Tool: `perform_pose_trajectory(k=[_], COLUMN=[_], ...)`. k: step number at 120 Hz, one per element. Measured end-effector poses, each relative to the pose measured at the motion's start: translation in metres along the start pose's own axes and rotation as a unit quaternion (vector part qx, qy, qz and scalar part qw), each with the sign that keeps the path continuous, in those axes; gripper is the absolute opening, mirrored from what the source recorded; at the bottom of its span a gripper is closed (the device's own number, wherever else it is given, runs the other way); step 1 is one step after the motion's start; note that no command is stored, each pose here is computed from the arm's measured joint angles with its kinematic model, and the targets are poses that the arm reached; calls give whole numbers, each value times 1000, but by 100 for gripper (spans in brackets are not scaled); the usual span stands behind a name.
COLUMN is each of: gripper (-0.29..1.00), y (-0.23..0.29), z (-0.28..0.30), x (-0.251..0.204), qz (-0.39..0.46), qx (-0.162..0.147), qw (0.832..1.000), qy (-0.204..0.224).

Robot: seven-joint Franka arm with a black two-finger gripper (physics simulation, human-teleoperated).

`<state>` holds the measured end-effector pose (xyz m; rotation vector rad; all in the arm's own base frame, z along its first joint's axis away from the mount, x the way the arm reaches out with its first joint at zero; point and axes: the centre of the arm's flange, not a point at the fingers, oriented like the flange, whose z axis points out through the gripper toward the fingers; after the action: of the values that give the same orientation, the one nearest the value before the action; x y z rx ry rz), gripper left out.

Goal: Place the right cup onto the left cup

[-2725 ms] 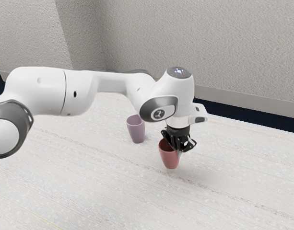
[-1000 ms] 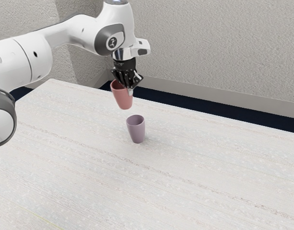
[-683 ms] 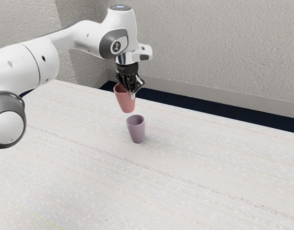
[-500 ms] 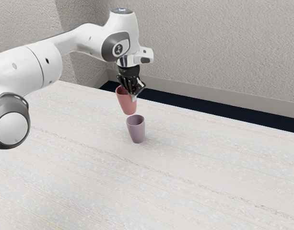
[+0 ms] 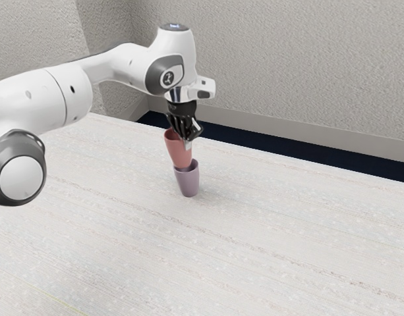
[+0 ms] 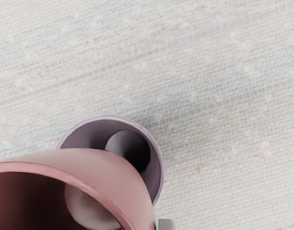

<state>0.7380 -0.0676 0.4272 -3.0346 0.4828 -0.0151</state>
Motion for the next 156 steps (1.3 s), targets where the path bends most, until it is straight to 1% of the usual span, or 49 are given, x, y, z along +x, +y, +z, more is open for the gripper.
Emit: perform_pose_trajectory(k=[55,122,134,156], gripper=[-8,-8,-1,23], y=[6,4,5,6], z=[11,27,31,30], x=[6,6,6,7], qz=[15,22,23,25], qx=[-4,-5,-7,-8], qw=[1000,1000,1000,1000], qy=[6,-4,-5,0])
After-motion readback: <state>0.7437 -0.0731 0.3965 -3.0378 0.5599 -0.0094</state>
